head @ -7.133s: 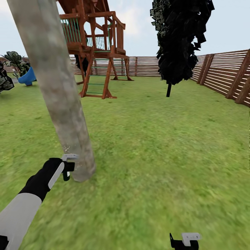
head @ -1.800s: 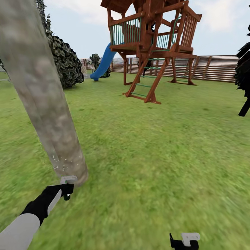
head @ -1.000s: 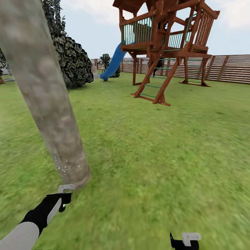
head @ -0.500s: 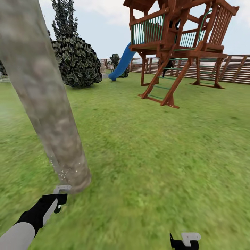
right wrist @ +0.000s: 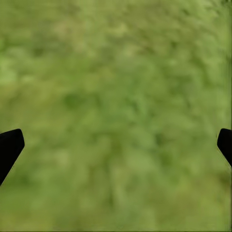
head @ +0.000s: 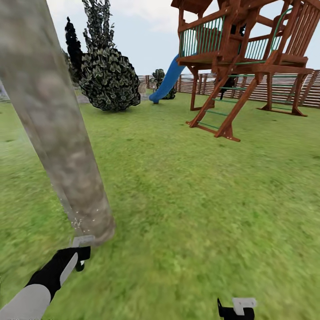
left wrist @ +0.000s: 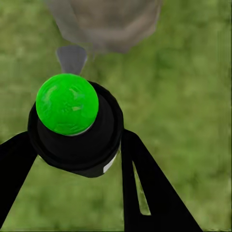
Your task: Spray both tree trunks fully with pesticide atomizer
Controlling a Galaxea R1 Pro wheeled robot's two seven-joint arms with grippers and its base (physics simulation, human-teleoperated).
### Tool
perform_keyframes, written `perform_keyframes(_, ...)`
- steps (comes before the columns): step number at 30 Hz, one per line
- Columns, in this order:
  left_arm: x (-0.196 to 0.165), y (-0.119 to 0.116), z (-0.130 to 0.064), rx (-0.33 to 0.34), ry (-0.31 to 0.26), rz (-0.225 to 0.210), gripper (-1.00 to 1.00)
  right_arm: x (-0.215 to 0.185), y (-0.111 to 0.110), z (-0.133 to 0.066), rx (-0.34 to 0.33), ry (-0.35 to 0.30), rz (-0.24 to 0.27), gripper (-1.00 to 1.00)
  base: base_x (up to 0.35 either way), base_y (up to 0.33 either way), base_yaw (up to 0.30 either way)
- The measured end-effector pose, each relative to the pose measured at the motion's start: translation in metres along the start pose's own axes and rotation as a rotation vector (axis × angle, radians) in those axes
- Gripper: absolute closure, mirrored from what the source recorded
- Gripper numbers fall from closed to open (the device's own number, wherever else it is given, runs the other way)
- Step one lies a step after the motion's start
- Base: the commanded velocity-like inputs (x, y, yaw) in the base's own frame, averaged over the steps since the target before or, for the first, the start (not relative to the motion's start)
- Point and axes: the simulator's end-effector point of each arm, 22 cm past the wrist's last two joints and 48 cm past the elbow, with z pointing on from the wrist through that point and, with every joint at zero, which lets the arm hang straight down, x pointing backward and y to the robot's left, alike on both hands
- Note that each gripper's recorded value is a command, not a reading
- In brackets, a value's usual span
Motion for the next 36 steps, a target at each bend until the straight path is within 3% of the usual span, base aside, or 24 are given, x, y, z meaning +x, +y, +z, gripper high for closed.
perform_keyframes(1, 0.0, -0.015, -0.001, 0.019, -0.002, 0.0, 1.0, 0.0, 0.0, 0.0, 0.0, 0.0, 0.0, -1.0, 0.194, -0.232, 0.274)
perform_keyframes(8, -0.002, -0.014, -0.001, 0.014, -0.005, 0.007, 1.0, 0.0, 0.001, 0.0, -0.002, 0.0, 0.0, -1.0, 0.056, -0.252, 0.075)
perform_keyframes(15, -0.026, -0.018, -0.008, 0.022, -0.055, 0.004, 1.0, 0.0, 0.001, 0.0, -0.002, 0.0, 0.0, -1.0, -0.128, -0.234, 0.017)
perform_keyframes(18, -0.028, -0.005, -0.008, -0.01, -0.057, 0.001, 1.0, 0.0, 0.001, 0.0, -0.002, 0.0, 0.0, -1.0, 0.22, -0.178, 0.227)
perform_keyframes(23, -0.026, -0.002, -0.008, -0.054, -0.057, -0.001, 1.0, 0.0, 0.001, 0.0, -0.002, 0.0, 0.0, -1.0, 0.094, -0.048, 0.252)
perform_keyframes(25, -0.042, -0.024, -0.014, -0.019, -0.092, 0.005, 1.0, 0.001, 0.003, 0.0, -0.004, 0.001, 0.0, -1.0, 0.002, -0.001, 0.049)
perform_keyframes(28, -0.073, -0.033, -0.027, -0.001, -0.15, 0.006, 1.0, 0.002, 0.001, -0.001, -0.002, 0.003, -0.001, -1.0, 0.0, 0.0, 0.005)
perform_keyframes(32, -0.1, -0.04, -0.048, 0.016, -0.169, 0.018, 1.0, 0.001, 0.0, 0.0, -0.001, 0.002, -0.002, -1.0, -0.106, 0.0, 0.0)
perform_keyframes(36, -0.113, -0.042, -0.055, 0.02, -0.19, 0.017, 1.0, 0.001, 0.0, 0.0, -0.001, 0.002, -0.002, -1.0, -0.214, 0.0, 0.0)
